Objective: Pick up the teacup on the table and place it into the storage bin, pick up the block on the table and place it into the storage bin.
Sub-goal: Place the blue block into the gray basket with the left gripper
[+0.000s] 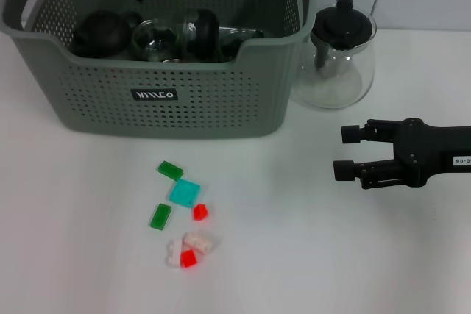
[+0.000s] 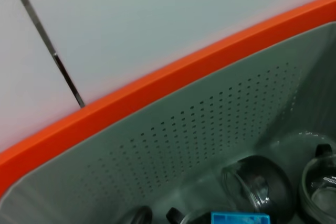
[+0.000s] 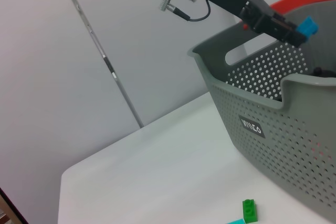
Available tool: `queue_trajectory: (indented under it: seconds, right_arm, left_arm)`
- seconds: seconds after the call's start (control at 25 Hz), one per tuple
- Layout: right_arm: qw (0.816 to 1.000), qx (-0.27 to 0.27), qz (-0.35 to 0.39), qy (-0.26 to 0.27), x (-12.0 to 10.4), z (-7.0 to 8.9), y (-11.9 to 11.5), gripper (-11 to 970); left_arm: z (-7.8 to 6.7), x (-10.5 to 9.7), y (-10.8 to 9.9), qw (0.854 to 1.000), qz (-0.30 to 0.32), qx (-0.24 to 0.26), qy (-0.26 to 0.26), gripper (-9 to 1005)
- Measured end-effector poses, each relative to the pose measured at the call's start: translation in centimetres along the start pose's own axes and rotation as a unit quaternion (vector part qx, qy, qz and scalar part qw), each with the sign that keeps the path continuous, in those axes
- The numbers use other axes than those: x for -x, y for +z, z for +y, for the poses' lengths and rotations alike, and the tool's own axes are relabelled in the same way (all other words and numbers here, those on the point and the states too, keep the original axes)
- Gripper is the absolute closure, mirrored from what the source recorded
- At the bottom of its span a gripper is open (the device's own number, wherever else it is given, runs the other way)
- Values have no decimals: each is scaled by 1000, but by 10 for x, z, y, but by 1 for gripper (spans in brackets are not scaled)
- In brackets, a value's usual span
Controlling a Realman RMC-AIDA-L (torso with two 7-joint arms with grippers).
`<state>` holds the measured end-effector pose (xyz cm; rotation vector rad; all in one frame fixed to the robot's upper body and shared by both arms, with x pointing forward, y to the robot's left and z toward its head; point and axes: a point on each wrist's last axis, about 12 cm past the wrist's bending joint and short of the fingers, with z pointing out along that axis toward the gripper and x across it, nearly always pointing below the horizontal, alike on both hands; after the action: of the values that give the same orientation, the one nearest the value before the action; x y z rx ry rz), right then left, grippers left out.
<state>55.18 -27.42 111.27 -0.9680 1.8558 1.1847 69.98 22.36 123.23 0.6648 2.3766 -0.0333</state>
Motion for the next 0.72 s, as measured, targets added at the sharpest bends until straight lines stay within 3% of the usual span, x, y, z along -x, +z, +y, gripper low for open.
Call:
queue_trajectory:
  seconds: [0.44, 0.72]
  right_arm:
    - [1000, -1, 0, 2, -2, 0, -1, 15]
    - [1000, 0, 0, 1, -1, 0, 0, 15]
  left_arm:
    - [-4, -8, -2, 1000, 25, -11, 11, 590]
    - [-15, -10, 1, 998, 36, -9, 44, 584]
